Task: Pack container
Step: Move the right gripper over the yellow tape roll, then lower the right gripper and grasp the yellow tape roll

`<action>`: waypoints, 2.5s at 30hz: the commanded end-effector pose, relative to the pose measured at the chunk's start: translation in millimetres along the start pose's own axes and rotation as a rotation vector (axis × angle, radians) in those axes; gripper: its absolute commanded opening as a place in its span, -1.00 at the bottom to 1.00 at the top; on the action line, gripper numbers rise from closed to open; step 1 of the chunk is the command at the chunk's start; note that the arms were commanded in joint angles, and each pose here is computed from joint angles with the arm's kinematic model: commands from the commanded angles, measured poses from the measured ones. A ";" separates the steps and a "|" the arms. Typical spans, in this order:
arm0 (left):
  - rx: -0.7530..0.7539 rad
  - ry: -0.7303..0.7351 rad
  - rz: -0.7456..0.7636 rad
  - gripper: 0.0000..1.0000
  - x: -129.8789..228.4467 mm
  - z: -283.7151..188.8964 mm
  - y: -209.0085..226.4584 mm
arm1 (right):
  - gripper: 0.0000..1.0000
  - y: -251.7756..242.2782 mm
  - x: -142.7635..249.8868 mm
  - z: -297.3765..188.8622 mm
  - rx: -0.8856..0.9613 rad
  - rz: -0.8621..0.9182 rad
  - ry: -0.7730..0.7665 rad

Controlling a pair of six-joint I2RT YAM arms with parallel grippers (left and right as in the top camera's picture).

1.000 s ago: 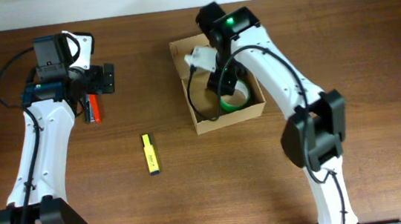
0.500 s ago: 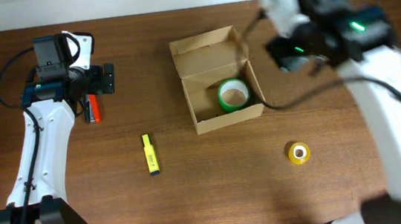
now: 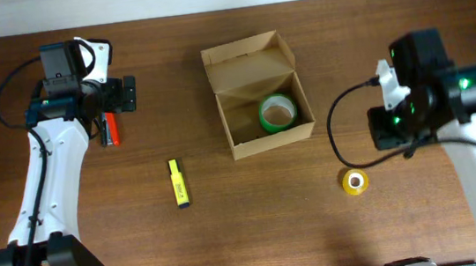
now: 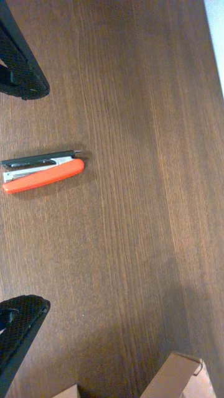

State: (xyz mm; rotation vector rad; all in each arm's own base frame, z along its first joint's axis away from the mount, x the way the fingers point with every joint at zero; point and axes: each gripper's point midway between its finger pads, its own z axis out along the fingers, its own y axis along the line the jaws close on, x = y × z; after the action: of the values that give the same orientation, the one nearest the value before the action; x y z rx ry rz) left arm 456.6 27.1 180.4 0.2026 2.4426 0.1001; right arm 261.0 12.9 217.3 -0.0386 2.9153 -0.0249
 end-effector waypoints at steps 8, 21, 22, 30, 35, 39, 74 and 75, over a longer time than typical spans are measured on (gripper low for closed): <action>0.001 -0.004 0.017 0.99 -4.0 1.2 0.5 | -0.13 1.3 59.3 58.6 -0.010 0.211 0.040; 0.005 0.015 0.016 0.99 0.8 1.2 -0.5 | -0.03 2.3 87.6 140.0 -0.002 0.315 0.071; 0.005 0.015 0.016 0.99 0.8 1.2 -0.6 | -0.02 1.6 88.6 144.9 -0.002 0.321 0.074; 0.009 0.033 0.016 0.99 5.2 1.1 -1.5 | -0.02 -12.7 88.2 175.4 -0.010 0.394 0.138; 0.014 0.051 0.015 0.99 9.6 0.9 -2.5 | -0.02 -14.2 86.6 188.9 -0.021 0.398 0.164; 0.014 0.055 0.015 0.99 10.5 0.8 -2.8 | -0.02 -12.9 81.9 190.5 -0.034 0.392 0.148; 0.014 0.055 0.015 0.99 10.5 0.8 -2.8 | -0.93 -12.8 75.8 212.3 -0.035 0.386 0.175; 0.014 0.055 0.015 0.99 10.5 0.8 -2.8 | -0.93 -12.9 73.3 211.1 -0.036 0.386 0.170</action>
State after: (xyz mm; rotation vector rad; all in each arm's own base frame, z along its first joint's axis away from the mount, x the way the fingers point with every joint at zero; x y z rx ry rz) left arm 445.4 26.2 171.6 0.2069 2.5004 0.0891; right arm 233.0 -5.8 -3.3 0.5332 3.0384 0.0718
